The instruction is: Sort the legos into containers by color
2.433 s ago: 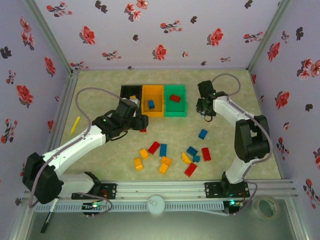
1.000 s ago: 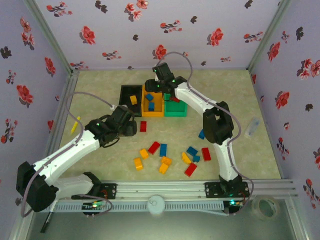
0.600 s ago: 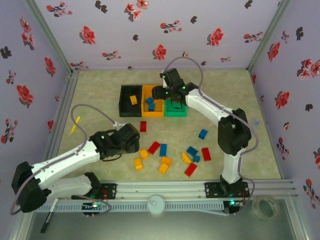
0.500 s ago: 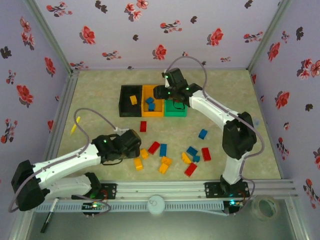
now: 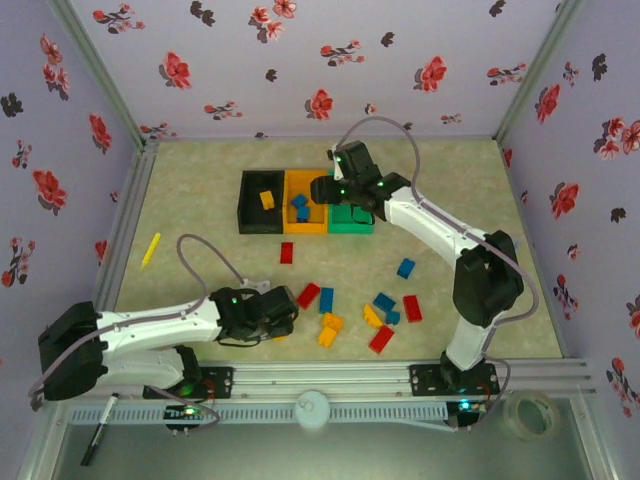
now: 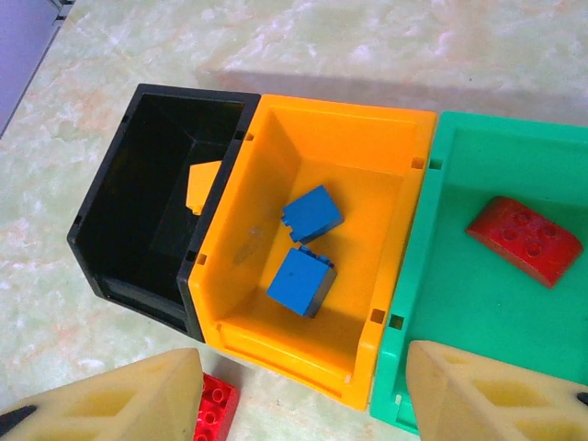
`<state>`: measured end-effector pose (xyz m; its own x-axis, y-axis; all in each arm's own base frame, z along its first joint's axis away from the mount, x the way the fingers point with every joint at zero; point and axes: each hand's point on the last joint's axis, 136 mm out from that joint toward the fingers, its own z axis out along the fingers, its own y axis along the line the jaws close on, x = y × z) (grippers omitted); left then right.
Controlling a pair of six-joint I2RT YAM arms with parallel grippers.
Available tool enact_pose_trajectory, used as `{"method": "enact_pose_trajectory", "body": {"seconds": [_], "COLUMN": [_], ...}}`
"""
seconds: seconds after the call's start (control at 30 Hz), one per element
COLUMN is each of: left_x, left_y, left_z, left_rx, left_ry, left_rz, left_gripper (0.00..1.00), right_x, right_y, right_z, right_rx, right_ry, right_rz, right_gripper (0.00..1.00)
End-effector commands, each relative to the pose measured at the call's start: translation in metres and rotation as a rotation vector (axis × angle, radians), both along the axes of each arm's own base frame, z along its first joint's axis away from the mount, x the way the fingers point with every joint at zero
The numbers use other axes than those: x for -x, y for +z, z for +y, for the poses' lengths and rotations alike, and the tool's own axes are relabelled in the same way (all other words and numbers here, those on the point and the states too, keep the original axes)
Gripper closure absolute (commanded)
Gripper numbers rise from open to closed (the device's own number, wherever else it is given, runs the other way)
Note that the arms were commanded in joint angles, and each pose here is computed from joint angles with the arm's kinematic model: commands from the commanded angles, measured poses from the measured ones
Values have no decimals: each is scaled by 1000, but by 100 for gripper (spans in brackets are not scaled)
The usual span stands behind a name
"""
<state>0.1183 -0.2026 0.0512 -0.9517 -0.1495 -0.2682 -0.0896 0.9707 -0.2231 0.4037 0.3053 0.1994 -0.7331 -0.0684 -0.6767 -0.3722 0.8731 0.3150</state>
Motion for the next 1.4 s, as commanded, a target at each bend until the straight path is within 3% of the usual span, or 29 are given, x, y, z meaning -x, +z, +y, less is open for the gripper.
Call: {"method": "enact_pose_trajectory", "body": {"seconds": [0.0,0.57,1.07,1.37], "left_x": [1,0,-3,-30], "left_y": [-7,-26,-29,7], "left_z": [-3,0,13,40], "left_rx": [3,-88,-178,-202], "left_ry": [30,19,20,29], "left_rz": [13,26,14,-51], "left_gripper": [37,44,65,72], "right_x": [9,20,27,34], "right_y": [12,18,25,28], "right_z": [-2,-11,-19,-28], "right_rx": [14,28,28,34], "right_ry": [23,26,13,-8], "right_rz": [-29,-41,-56,-60], "right_gripper": [40,42,42,43]}}
